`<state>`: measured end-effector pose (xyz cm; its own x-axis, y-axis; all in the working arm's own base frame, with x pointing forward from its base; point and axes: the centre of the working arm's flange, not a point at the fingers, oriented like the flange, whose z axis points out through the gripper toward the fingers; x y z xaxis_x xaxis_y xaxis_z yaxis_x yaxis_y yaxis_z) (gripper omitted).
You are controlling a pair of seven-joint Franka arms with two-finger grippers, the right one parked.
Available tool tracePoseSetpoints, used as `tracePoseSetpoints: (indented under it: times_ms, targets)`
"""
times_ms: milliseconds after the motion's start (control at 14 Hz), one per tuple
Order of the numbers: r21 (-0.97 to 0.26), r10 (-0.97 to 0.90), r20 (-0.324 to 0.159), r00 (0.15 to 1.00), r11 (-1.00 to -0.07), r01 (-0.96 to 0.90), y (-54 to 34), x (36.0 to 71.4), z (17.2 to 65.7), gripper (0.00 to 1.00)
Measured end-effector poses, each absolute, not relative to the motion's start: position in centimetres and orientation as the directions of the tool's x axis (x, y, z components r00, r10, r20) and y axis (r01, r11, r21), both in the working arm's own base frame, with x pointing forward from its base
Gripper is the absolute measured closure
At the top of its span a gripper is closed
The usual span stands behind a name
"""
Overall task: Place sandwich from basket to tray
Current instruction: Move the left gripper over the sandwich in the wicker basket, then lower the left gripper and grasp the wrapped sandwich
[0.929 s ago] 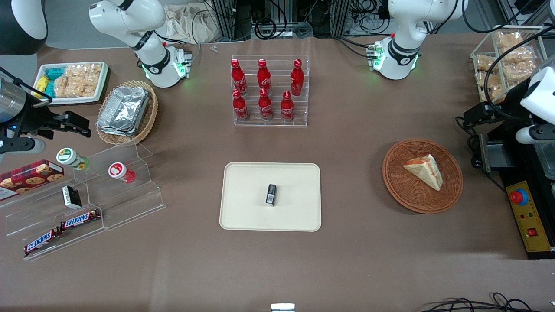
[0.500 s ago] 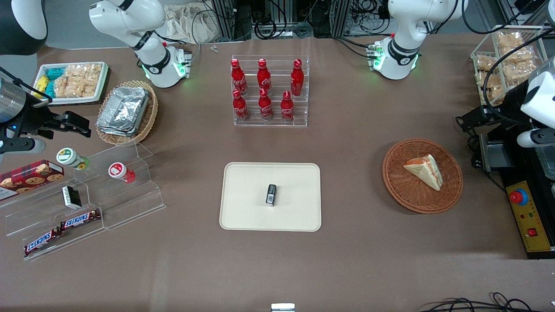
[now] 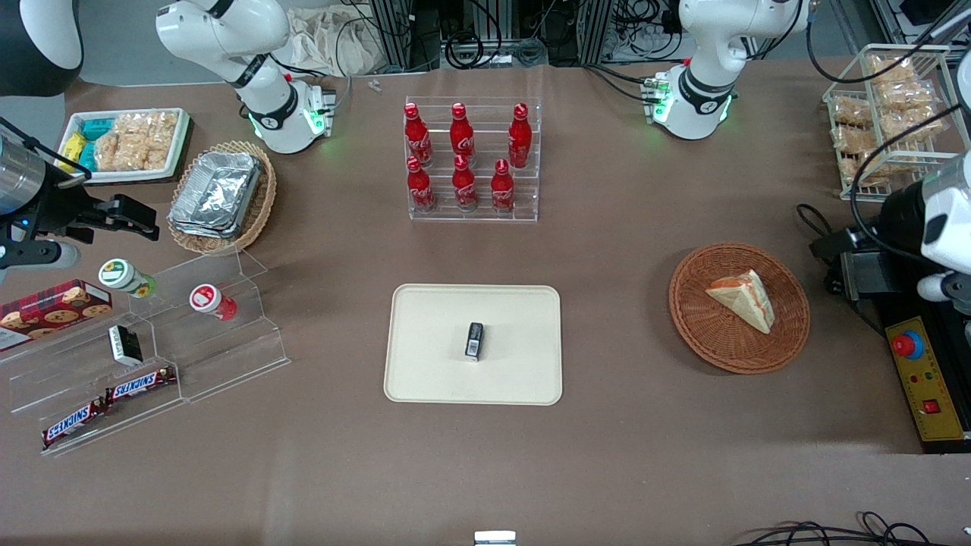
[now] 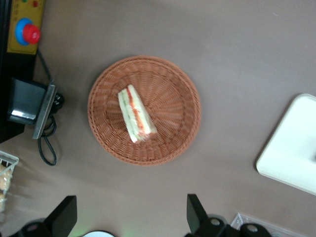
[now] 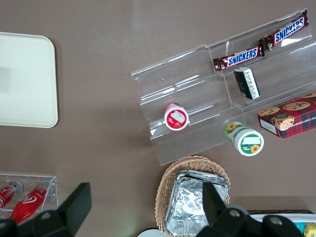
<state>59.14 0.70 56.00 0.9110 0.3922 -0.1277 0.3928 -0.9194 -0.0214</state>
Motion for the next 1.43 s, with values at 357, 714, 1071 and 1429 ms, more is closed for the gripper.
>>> tracePoseSetpoints:
  times_ms: [357,714,1071,1429]
  targets:
    - [-0.059,0.628,-0.116,0.77,-0.778,0.626,1.5,59.2,44.3,0.0]
    - [-0.017,0.781,-0.031,0.623,-0.624,0.781,1.3,56.3,32.5,0.0]
    - [-0.022,0.81,-0.015,0.586,-0.586,0.81,1.2,55.3,25.5,0.0]
    - [-0.054,0.81,-0.029,0.585,-0.586,0.809,0.9,55.0,22.1,0.41]
